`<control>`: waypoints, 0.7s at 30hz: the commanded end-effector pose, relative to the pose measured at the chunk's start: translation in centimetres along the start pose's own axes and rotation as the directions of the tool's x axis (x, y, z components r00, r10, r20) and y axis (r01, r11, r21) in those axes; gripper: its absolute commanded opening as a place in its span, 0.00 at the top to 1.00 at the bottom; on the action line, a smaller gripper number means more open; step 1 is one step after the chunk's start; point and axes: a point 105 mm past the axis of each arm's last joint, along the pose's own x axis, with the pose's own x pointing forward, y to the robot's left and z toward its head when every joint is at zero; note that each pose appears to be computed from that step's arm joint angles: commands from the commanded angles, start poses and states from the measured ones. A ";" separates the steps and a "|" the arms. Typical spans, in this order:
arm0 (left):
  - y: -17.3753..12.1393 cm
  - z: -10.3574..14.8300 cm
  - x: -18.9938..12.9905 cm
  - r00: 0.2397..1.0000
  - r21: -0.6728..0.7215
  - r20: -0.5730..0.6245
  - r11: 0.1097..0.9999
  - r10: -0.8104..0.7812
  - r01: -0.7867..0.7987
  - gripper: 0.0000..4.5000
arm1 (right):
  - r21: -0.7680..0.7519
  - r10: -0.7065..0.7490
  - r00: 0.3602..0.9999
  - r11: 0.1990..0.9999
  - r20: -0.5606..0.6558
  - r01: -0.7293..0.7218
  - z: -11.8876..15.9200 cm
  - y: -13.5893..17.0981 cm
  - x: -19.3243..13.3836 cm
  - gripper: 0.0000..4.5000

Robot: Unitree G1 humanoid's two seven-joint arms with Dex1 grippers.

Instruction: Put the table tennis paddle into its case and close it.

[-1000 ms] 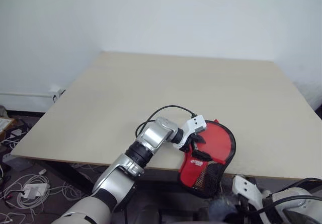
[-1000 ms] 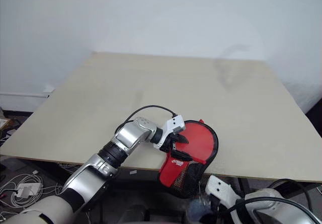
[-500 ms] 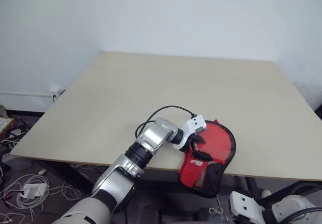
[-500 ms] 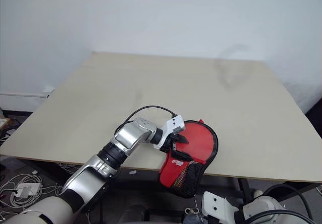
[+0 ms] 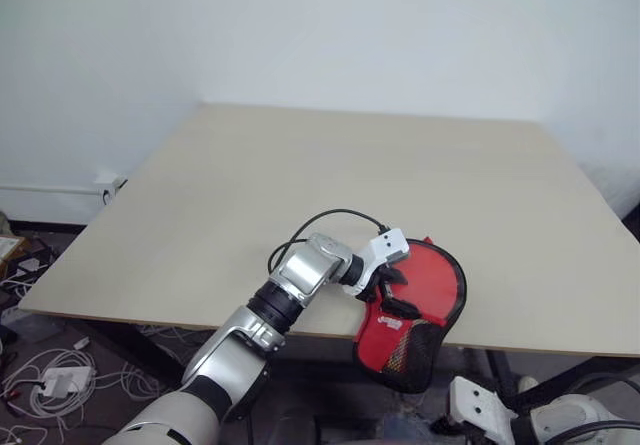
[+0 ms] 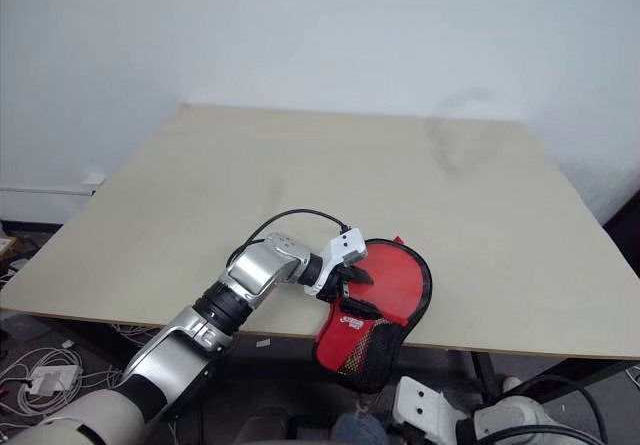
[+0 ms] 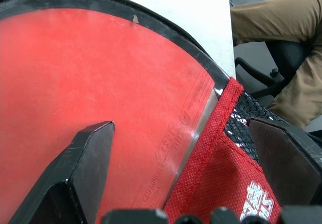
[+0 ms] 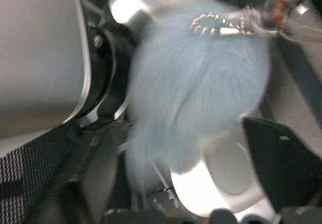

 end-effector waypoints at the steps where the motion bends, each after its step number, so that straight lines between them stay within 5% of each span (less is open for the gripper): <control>1: 0.4 -4.6 0.6 0.990 -0.133 -0.144 0.991 0.003 -0.023 0.00 | -0.014 -0.016 0.999 1.000 0.039 0.017 0.8 -0.2 -0.6 0.01; 8: 0.5 -4.7 0.6 0.990 -0.125 -0.141 0.992 0.009 -0.027 0.00 | 0.024 -0.253 0.950 0.967 0.186 0.253 3.6 -4.5 -3.6 0.01; 15: 1.8 -1.7 -0.9 0.998 -0.124 0.041 0.991 0.048 -0.043 0.00 | 0.230 -0.599 0.727 0.800 0.335 0.553 6.3 -12.0 -9.1 0.01; 21: 1.9 -0.3 -2.5 0.994 -0.124 0.113 0.992 0.008 0.006 0.00 | 0.387 -0.708 0.590 0.706 0.388 0.593 7.7 -15.1 -10.7 0.01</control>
